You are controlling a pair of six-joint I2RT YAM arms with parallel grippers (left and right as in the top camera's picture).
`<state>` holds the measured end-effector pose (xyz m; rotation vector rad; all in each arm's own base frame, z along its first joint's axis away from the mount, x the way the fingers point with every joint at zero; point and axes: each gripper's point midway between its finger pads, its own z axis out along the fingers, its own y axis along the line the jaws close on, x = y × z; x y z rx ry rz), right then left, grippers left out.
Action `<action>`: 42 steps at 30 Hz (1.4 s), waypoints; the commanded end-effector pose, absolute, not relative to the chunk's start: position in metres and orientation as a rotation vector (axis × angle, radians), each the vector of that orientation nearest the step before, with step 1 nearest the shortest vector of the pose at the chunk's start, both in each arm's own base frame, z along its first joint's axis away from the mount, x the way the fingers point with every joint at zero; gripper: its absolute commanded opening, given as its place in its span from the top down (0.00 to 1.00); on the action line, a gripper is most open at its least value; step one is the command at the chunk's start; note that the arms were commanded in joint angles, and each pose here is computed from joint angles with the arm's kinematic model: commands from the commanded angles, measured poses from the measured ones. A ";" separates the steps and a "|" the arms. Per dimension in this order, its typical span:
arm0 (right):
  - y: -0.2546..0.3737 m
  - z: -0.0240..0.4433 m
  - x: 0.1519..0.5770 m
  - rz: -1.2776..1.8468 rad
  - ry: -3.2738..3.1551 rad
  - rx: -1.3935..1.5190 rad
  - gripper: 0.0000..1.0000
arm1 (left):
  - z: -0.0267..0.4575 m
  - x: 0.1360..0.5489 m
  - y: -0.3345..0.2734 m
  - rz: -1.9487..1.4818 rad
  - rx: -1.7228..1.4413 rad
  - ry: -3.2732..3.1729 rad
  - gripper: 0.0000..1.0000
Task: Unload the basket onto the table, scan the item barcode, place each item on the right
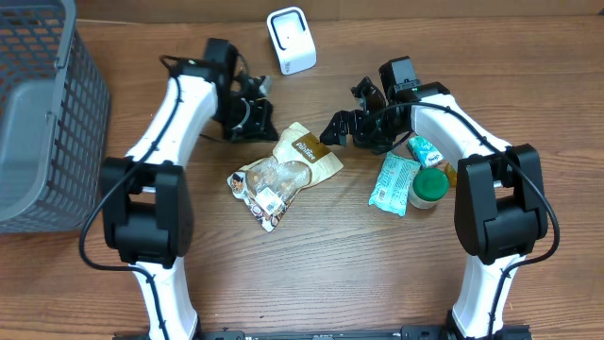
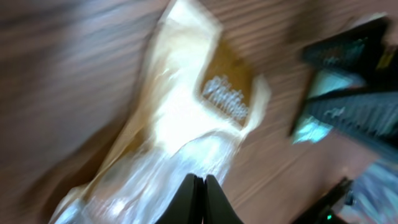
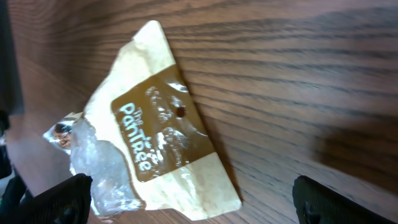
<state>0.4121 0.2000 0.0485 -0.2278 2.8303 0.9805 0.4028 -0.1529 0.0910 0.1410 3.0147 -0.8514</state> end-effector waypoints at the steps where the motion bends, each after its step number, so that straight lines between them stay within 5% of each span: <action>1: 0.208 0.071 0.421 1.028 2.731 -0.315 0.00 | 0.089 0.396 -0.110 -0.470 0.121 3.112 0.95; 14: 0.244 0.058 0.406 1.003 2.725 -0.444 0.00 | 0.060 0.332 -0.075 -0.209 0.134 3.390 0.92; 22: 0.257 0.046 0.399 0.872 2.753 -0.508 0.00 | 0.019 0.325 -0.075 -0.214 0.141 3.372 0.93; 36: 0.267 0.023 0.374 0.917 2.807 -0.473 0.00 | 0.015 0.332 -0.076 -0.217 0.146 3.341 0.92; 42: 0.281 0.026 0.360 1.115 2.781 -0.472 0.11 | 0.015 0.332 -0.077 -0.217 0.146 3.341 0.91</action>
